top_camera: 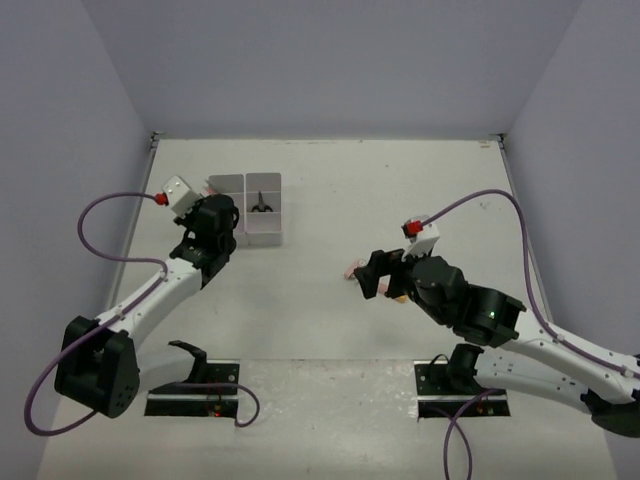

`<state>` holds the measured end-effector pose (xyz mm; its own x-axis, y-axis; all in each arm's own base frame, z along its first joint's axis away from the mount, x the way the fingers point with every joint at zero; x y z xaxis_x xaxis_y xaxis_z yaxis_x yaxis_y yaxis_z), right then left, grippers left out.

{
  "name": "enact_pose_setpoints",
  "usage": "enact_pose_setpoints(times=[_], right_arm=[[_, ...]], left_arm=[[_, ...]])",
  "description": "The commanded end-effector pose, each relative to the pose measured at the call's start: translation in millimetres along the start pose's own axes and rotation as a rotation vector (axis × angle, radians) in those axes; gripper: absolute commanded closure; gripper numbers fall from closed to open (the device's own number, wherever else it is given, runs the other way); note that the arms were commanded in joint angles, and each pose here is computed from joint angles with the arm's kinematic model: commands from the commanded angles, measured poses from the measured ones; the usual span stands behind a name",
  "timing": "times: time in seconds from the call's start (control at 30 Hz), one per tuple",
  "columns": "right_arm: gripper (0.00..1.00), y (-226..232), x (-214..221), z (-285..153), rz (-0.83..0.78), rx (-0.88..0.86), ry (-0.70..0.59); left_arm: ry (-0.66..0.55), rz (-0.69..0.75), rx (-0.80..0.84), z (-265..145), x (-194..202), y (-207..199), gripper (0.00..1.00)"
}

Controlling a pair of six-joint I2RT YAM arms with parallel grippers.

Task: Sort the stationery into containers
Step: Place the pen in the storage box, then pick up the pen from the center of the board.

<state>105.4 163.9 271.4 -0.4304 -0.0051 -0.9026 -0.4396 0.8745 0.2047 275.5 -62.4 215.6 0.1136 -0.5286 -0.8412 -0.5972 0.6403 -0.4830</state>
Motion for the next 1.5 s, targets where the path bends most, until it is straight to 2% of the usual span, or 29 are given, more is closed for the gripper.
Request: enact_pose_setpoints(times=[0.0, 0.43, 0.5, 0.6, 0.63, 0.67, 0.7, 0.83, 0.93, 1.03, 1.13, 1.17, 1.2, 1.27, 1.37, 1.47], right_arm=[[0.01, -12.0, 1.9, -10.8, 0.049, 0.034, -0.047], [0.01, -17.8, 5.8, -10.5, 0.014, 0.055, -0.018], [0.01, -17.9, 6.6, -8.8, 0.005, 0.057, -0.007], [0.01, -17.8, 5.5, -7.8, -0.017, 0.047, 0.014], [0.01, -18.3, 5.4, -7.3, -0.025, 0.051, 0.024], [0.01, -18.6, 5.5, -5.7, -0.039, 0.056, 0.041], [0.01, -19.2, 6.1, -4.0, -0.053, 0.057, 0.061], [0.01, -29.3, 13.0, 10.6, -0.101, 0.097, 0.199], [0.01, -39.5, 24.2, 23.6, -0.156, 0.129, 0.329], [0.01, -42.9, 30.6, 36.0, -0.208, 0.116, 0.443], [0.01, -43.6, 30.8, 42.9, -0.269, 0.089, 0.522], [0.01, -42.9, 33.5, 48.1, -0.290, 0.074, 0.569], [0.01, -43.3, 36.0, 47.9, -0.310, 0.057, 0.603], [0.01, -48.5, 46.9, 56.0, -0.381, 0.084, 0.742], [0.03, -49.2, 60.5, 76.9, -0.476, 0.047, 0.924], [0.05, -51.5, 70.4, 92.3, -0.539, 0.040, 1.013]], left_arm=[[-0.200, -0.136, -0.084, 22.2, -24.0, -8.6, 1.00], [-0.158, -0.149, -0.071, 41.2, 10.6, 5.4, 1.00], [-0.150, -0.148, -0.068, 42.2, 13.4, 6.3, 0.96], [-0.135, -0.149, -0.070, 43.5, 17.7, 7.7, 0.70], [-0.127, -0.157, -0.073, 43.6, 19.4, 8.5, 0.57], [-0.120, -0.160, -0.074, 43.6, 20.0, 8.7, 0.37], [-0.110, -0.161, -0.069, 43.4, 20.4, 8.2, 0.25], [-0.070, -0.173, -0.052, 39.6, 17.8, 4.8, 0.06], [-0.038, -0.195, -0.021, 31.3, 9.0, 2.6, 0.01], [0.010, -0.217, 0.050, 15.7, -8.2, -2.3, 0.00], [0.126, -0.208, 0.169, -7.7, -25.3, -7.7, 0.00], [0.185, -0.185, 0.230, -15.3, -25.9, -9.4, 0.00], [0.195, -0.189, 0.263, -20.7, -30.9, -10.3, 0.00], [0.300, -0.139, 0.467, -43.7, -38.5, -13.2, 0.00], [0.353, -0.089, 0.635, -65.4, -40.9, -2.4, 0.00], [0.414, -0.032, 0.744, -83.1, -46.2, 4.0, 0.00]])
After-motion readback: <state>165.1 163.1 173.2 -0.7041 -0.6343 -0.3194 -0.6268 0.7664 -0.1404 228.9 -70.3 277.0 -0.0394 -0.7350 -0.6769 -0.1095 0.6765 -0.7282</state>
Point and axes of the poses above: each gripper's point midway between its finger pads, its own z axis out along the fingers, its own y axis along the line the jaws close on, x = y × z, the point moved 10 cm from there along -z, back along the fingers, and after that the axes turned 8 degrees about -z, right-handed, at the moved point
